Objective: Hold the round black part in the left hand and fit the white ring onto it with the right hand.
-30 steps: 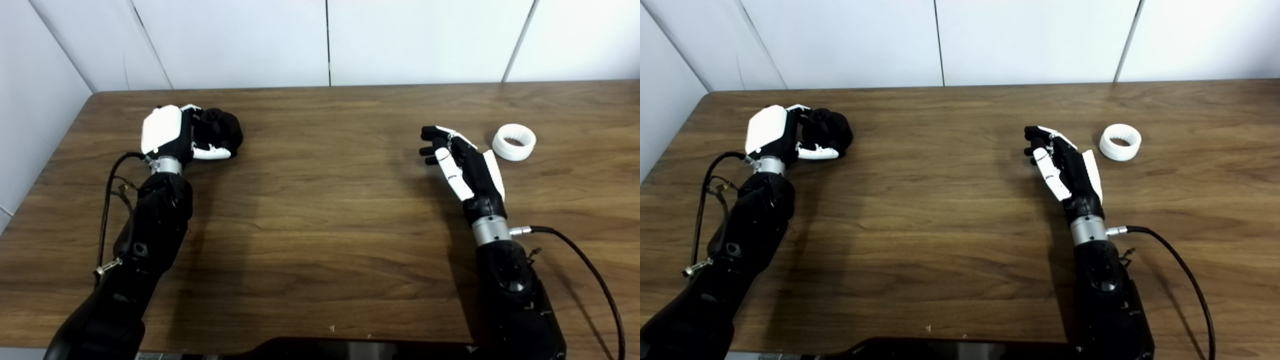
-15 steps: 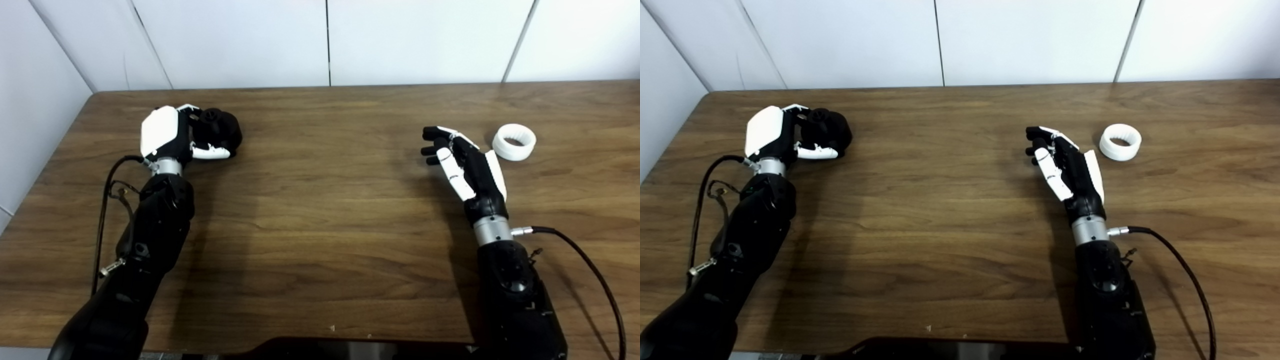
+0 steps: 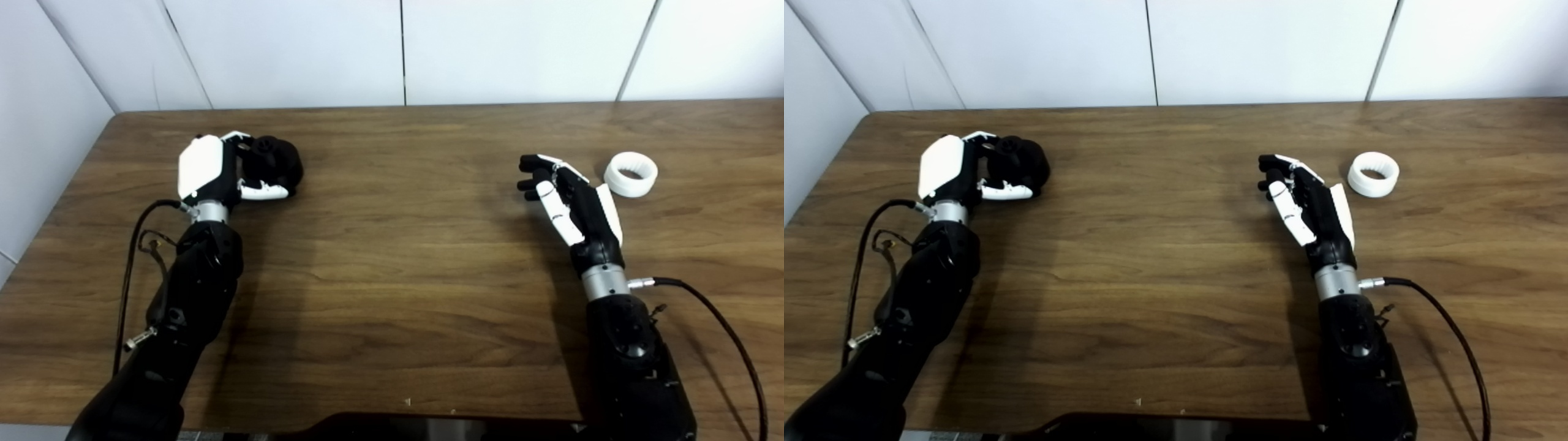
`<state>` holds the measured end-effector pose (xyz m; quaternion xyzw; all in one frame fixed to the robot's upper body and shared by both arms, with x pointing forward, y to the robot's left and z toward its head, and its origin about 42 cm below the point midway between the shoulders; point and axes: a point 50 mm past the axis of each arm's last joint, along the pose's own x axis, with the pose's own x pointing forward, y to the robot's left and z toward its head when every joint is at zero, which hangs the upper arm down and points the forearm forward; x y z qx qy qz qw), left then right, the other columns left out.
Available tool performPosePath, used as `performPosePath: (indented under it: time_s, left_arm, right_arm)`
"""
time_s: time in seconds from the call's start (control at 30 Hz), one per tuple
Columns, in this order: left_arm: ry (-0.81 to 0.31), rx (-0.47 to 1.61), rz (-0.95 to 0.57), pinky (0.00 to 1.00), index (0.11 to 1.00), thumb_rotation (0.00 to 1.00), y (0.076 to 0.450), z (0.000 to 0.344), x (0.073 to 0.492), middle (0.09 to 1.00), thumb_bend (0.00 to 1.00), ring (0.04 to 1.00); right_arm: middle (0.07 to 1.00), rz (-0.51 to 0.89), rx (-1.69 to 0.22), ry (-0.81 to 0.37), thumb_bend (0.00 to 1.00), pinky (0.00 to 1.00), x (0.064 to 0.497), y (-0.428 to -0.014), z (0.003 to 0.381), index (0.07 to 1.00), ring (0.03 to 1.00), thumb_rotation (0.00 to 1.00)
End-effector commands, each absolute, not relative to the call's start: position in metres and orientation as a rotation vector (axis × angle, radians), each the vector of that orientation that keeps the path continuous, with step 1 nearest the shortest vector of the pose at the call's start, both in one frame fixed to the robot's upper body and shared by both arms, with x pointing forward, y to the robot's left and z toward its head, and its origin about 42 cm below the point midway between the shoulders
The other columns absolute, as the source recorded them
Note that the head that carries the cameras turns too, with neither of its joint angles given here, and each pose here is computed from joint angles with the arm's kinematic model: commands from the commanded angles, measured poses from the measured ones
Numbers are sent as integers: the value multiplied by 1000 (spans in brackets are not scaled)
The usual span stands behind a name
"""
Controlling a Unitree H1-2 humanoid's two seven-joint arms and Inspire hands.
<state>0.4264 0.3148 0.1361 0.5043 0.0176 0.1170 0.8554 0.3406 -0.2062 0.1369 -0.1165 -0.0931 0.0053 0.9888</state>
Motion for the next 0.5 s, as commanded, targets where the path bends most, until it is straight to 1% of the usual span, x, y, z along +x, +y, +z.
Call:
performPosePath:
  time_s: [0.0, 0.27, 0.33, 0.47]
  left_arm:
    - [15, 1045, 216, 1000, 654, 263, 306, 138, 425, 641, 984, 764]
    - [7, 1006, 176, 1000, 655, 282, 292, 128, 413, 643, 981, 761]
    - [4, 997, 168, 1000, 653, 276, 288, 125, 410, 640, 995, 747]
    - [3, 987, 152, 1000, 655, 246, 280, 121, 404, 641, 994, 753]
  right_arm:
    - [759, 11, -248, -263, 424, 640, 348, -210, 150, 740, 680, 774]
    - [765, 13, -245, -268, 426, 624, 348, -209, 153, 734, 673, 780]
    - [768, 11, -246, -270, 436, 623, 348, -209, 154, 733, 676, 786]
    - [770, 8, -243, -272, 444, 622, 348, -209, 154, 730, 678, 784]
